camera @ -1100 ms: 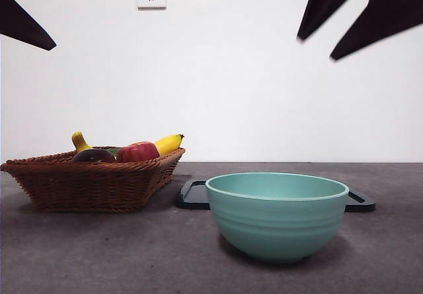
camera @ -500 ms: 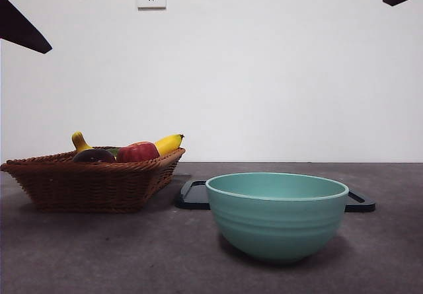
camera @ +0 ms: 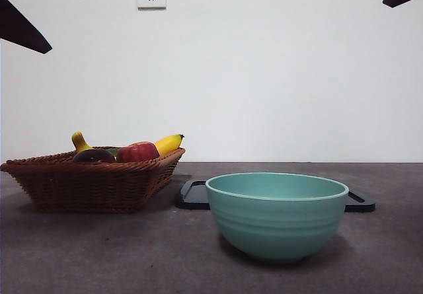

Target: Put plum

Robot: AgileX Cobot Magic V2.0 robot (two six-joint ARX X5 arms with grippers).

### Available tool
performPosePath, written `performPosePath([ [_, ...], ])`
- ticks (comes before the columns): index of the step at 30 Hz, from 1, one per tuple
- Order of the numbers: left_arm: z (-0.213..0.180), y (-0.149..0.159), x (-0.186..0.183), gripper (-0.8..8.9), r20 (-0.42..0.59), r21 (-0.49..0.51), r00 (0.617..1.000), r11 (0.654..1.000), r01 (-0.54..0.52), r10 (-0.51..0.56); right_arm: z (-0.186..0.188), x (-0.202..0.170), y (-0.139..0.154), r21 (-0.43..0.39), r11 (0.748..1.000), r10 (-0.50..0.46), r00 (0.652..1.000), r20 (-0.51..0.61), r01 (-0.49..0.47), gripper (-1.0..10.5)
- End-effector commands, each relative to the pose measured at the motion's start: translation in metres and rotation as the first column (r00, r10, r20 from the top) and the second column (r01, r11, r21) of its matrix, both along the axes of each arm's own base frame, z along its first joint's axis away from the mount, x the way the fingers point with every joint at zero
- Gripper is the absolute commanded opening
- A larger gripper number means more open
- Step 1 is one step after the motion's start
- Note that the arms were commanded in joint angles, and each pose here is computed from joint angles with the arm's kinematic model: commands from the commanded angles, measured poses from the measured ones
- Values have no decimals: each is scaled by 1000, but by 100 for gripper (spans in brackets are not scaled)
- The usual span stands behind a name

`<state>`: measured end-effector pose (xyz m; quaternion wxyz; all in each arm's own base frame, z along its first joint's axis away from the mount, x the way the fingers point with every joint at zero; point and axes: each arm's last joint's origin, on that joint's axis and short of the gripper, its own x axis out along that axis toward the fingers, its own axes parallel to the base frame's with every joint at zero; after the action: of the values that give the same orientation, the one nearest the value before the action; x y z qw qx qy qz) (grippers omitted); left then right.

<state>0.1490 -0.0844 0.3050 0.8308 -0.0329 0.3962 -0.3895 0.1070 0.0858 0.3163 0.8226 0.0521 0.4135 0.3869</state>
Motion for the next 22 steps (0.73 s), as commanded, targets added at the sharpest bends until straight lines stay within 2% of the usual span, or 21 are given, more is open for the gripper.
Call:
performPosePath([
  [1,6,-2,1,320,21,-9,1000,1000,11,-10,3,0,1,-1,1000,15,1000,15,-15,258],
  [3,6,-2,1,204,21,-9,1000,1000,11,-10,3,0,1,-4,1000,15,1000,10,-15,181],
  [6,6,-2,1,21,21,-9,1000,1000,11,-10,3,0,1,-6,1000,16,1000,9,-16,4],
  [22,6,-2,1,7,22,-9,1000,1000,10,-10,3,0,1,-2,1000,13,1000,10,-13,5],
])
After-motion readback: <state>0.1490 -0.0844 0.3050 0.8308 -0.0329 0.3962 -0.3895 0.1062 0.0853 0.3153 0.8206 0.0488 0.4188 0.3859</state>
